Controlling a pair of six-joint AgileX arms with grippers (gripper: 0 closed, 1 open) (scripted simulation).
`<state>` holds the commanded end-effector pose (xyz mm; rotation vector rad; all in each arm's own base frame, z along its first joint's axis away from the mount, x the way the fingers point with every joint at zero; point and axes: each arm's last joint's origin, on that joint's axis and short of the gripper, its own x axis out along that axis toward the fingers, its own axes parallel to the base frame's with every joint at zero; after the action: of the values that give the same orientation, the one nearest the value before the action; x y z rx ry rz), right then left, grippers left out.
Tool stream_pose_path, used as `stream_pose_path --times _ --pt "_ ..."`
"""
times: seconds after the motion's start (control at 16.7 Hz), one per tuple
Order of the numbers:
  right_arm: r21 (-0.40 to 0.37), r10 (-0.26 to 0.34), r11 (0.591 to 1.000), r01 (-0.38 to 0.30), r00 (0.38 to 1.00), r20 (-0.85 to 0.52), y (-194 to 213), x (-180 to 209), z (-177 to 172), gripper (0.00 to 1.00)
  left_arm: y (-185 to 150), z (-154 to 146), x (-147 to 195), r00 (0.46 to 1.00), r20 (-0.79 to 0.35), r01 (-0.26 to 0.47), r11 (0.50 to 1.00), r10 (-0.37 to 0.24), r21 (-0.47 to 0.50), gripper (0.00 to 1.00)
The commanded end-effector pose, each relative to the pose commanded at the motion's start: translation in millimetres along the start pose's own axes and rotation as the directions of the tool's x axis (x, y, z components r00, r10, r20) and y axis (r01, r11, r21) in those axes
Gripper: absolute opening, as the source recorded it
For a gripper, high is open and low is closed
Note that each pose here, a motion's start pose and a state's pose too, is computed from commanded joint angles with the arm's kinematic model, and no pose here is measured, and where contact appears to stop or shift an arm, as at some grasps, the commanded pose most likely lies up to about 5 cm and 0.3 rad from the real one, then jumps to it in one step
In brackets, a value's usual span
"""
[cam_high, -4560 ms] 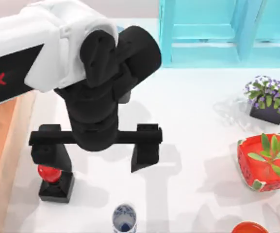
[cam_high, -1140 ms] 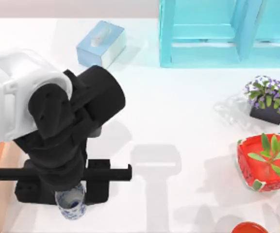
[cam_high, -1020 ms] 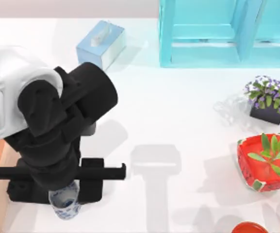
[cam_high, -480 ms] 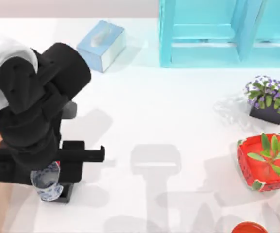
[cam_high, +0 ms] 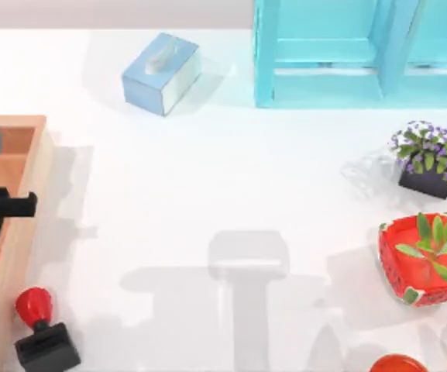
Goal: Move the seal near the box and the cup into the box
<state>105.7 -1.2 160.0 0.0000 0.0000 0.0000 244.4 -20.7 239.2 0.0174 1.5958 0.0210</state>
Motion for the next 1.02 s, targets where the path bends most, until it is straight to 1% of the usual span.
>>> stream_pose_path --times 0.24,0.48,0.66,1.02 --pt "0.0 0.0 1.0 0.0 1.0 0.0 0 0 0 1.0 64 -4 7 0.999 -0.008 0.036 0.999 -0.036 0.017 0.0" --pt "0.0 0.0 1.0 0.0 1.0 0.0 0 0 0 1.0 107 -16 12 0.999 0.005 0.038 0.999 -0.039 0.03 0.0" --pt "0.0 0.0 1.0 0.0 1.0 0.0 0 0 0 1.0 118 -21 11 0.999 0.022 0.029 0.999 -0.029 0.029 0.0" --pt "0.0 0.0 1.0 0.0 1.0 0.0 0 0 0 1.0 117 -20 16 0.999 0.017 0.029 0.999 -0.029 0.028 0.0"
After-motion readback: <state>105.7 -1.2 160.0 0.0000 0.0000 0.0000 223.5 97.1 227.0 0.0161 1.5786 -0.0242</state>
